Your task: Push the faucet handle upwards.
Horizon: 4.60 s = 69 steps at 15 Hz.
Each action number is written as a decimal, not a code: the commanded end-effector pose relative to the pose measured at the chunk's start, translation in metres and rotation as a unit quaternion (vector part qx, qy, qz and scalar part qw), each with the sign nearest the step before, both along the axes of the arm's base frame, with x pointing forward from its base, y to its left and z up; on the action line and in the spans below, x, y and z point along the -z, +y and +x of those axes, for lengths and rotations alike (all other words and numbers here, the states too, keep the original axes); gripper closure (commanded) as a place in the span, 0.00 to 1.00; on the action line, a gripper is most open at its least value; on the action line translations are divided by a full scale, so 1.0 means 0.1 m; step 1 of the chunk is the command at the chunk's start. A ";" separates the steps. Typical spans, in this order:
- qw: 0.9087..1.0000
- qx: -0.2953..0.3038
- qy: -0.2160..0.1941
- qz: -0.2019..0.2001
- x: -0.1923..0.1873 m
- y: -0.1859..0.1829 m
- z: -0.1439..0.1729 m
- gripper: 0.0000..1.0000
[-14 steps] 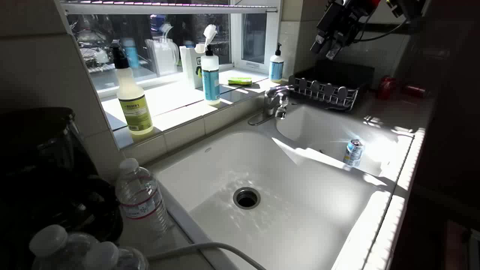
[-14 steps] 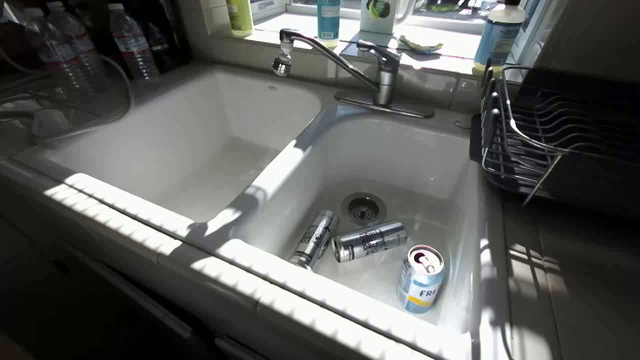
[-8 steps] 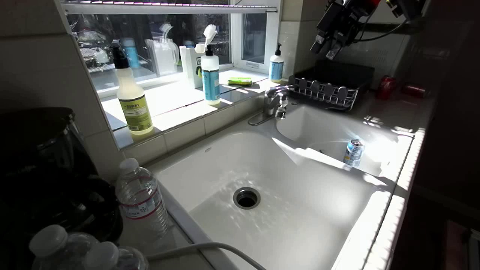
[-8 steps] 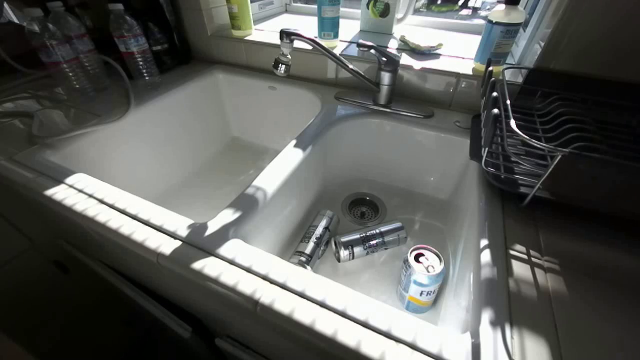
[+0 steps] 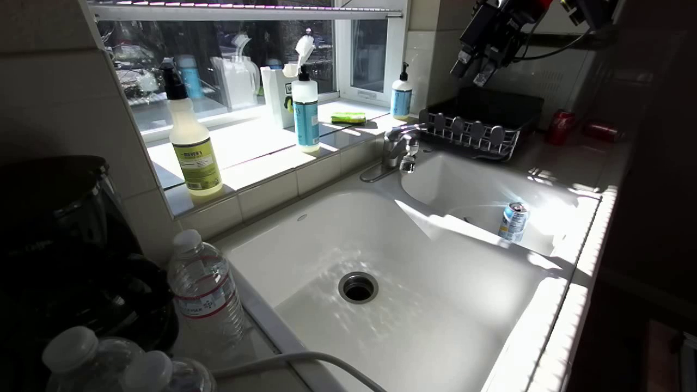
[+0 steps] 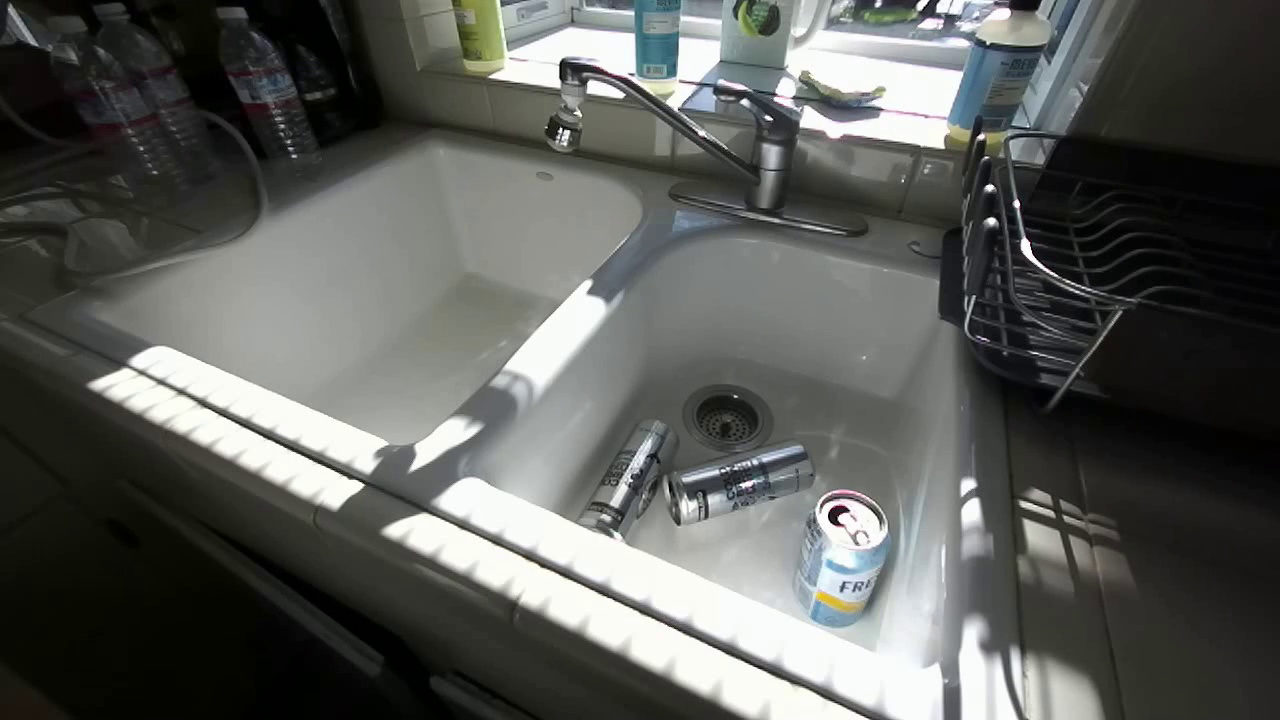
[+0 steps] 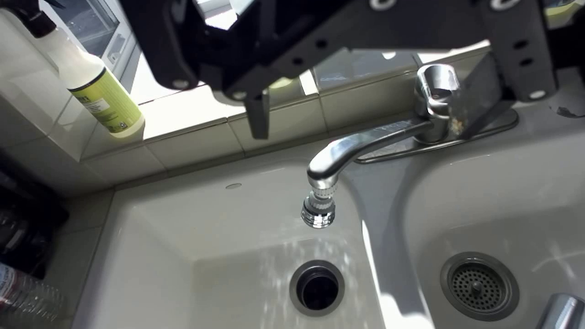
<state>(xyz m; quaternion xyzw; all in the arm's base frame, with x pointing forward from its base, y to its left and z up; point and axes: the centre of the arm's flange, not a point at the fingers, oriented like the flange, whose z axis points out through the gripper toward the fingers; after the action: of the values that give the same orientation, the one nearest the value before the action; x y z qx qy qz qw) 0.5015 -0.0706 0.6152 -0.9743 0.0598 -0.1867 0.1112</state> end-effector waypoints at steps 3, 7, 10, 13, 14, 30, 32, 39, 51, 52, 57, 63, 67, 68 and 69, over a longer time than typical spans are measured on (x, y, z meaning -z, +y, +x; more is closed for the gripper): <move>0.997 0.071 0.000 0.001 0.20 -0.27 0.20 0.00; 0.988 0.151 0.006 0.029 0.59 -0.72 0.43 0.00; 0.984 0.156 0.007 0.080 0.88 -0.90 0.55 0.00; 0.977 0.167 0.006 0.135 1.12 -1.02 0.61 0.00; 0.975 0.169 0.001 0.147 1.19 -1.08 0.63 0.00; 0.931 0.199 -0.046 0.304 1.63 -1.61 0.90 0.05; 0.924 0.200 -0.045 0.322 1.69 -1.63 0.97 0.02; 0.904 0.201 -0.036 0.376 1.85 -1.60 1.21 0.00; 0.856 0.202 -0.046 0.473 1.78 -1.65 1.33 0.00; 0.854 0.202 -0.047 0.478 1.77 -1.64 1.33 0.00; 0.851 0.201 -0.050 0.484 1.75 -1.65 1.35 0.00; 0.852 0.194 -0.060 0.482 1.61 -1.65 1.41 0.00; 0.854 0.194 -0.058 0.480 1.61 -1.65 1.43 0.00; 0.853 0.197 -0.058 0.481 1.61 -1.66 1.43 0.00; 0.852 0.197 -0.058 0.482 1.61 -1.66 1.43 0.00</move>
<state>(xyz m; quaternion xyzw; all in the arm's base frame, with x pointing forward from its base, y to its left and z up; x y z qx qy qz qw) 0.6329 -0.2360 0.4411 -0.7650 0.3310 -0.2071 0.5121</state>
